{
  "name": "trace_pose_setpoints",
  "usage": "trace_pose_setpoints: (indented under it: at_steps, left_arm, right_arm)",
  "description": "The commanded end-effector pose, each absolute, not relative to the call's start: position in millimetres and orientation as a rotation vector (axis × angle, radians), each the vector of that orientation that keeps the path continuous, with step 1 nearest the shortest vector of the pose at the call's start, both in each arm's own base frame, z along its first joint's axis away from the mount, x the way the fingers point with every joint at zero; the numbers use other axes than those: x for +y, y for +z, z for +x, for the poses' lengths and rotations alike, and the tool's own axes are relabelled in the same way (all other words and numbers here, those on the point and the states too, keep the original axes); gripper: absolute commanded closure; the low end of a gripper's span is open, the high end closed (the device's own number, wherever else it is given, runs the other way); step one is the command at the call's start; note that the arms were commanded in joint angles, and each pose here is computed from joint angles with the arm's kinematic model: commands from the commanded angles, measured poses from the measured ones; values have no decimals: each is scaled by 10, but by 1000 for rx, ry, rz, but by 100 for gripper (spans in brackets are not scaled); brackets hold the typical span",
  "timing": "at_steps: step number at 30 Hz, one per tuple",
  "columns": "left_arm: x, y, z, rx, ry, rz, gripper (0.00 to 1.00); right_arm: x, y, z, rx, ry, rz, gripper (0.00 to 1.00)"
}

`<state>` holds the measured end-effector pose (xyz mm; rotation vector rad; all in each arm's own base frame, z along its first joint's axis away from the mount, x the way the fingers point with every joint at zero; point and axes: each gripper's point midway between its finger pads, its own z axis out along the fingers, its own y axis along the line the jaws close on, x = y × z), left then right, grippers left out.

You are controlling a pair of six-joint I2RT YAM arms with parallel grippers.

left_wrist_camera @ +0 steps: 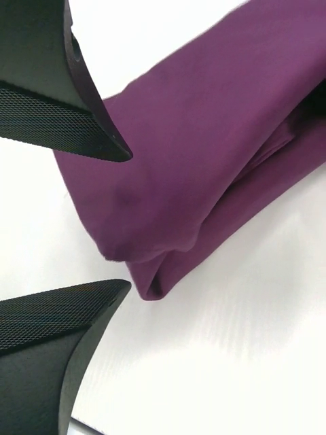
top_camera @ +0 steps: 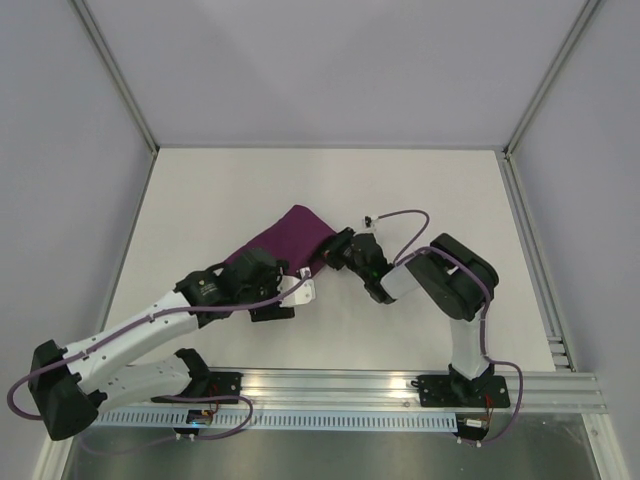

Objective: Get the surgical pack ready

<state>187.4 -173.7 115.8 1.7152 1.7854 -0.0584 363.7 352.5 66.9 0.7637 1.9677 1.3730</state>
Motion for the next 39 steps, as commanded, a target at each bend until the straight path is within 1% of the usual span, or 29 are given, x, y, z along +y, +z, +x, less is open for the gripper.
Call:
trace_pose_setpoints:
  at_steps: [1, 5, 7, 9, 10, 15, 18, 19, 21, 24, 30, 32, 33, 35, 37, 39]
  left_arm:
    - [-2025, 1635, 1842, 1735, -219, 1657, 21]
    - [-2190, 1732, 1794, 1742, -324, 1662, 20]
    - [-2267, 1671, 1848, 1763, -331, 1665, 18]
    - [-2339, 1632, 2005, 1768, -285, 1630, 18]
    - [-2317, 1542, 2133, 1815, -210, 1607, 19]
    - [-2396, 1475, 2485, 1828, -76, 1505, 23]
    - [-2370, 1417, 2616, 1841, 3, 1473, 31]
    - [-2347, 1379, 2648, 1853, 33, 1472, 37]
    - [-2309, 1309, 2665, 1867, 64, 1478, 43]
    - [-2270, 1208, 2691, 1882, 103, 1486, 48]
    - [-2266, 1097, 2713, 1917, 121, 1482, 48]
    - [-2277, 1135, 2696, 1919, 102, 1473, 43]
    - [-2297, 1140, 2665, 1921, 76, 1477, 36]
    - [-2319, 1149, 2636, 1919, 49, 1485, 34]
    - [-2333, 1112, 2614, 1914, 34, 1505, 33]
    - [-2284, 987, 2591, 1939, 54, 1531, 38]
  right_arm:
    - [3528, 733, 3474, 2014, 1384, 666, 84]
    - [3509, 834, 3359, 2019, 1393, 634, 84]
    - [3484, 850, 3300, 2031, 1389, 618, 84]
    - [3475, 853, 3263, 2037, 1390, 606, 84]
    - [3471, 870, 3242, 2036, 1398, 599, 84]
    - [3542, 984, 3177, 2021, 1457, 543, 85]
    - [3558, 1037, 3149, 2016, 1464, 525, 85]
    - [3569, 1037, 3131, 2021, 1467, 518, 85]
    - [3578, 1051, 3117, 2018, 1483, 517, 86]
    - [3596, 1079, 3093, 2011, 1510, 511, 86]
    - [3659, 1034, 3063, 2020, 1564, 537, 87]
    - [3666, 1054, 3043, 2006, 1591, 539, 88]
    - [3677, 1037, 3029, 2012, 1592, 536, 88]
    - [3689, 983, 3004, 2036, 1577, 537, 88]
    - [3678, 902, 2984, 2060, 1565, 556, 88]
    - [3576, 816, 2963, 2059, 1546, 622, 89]
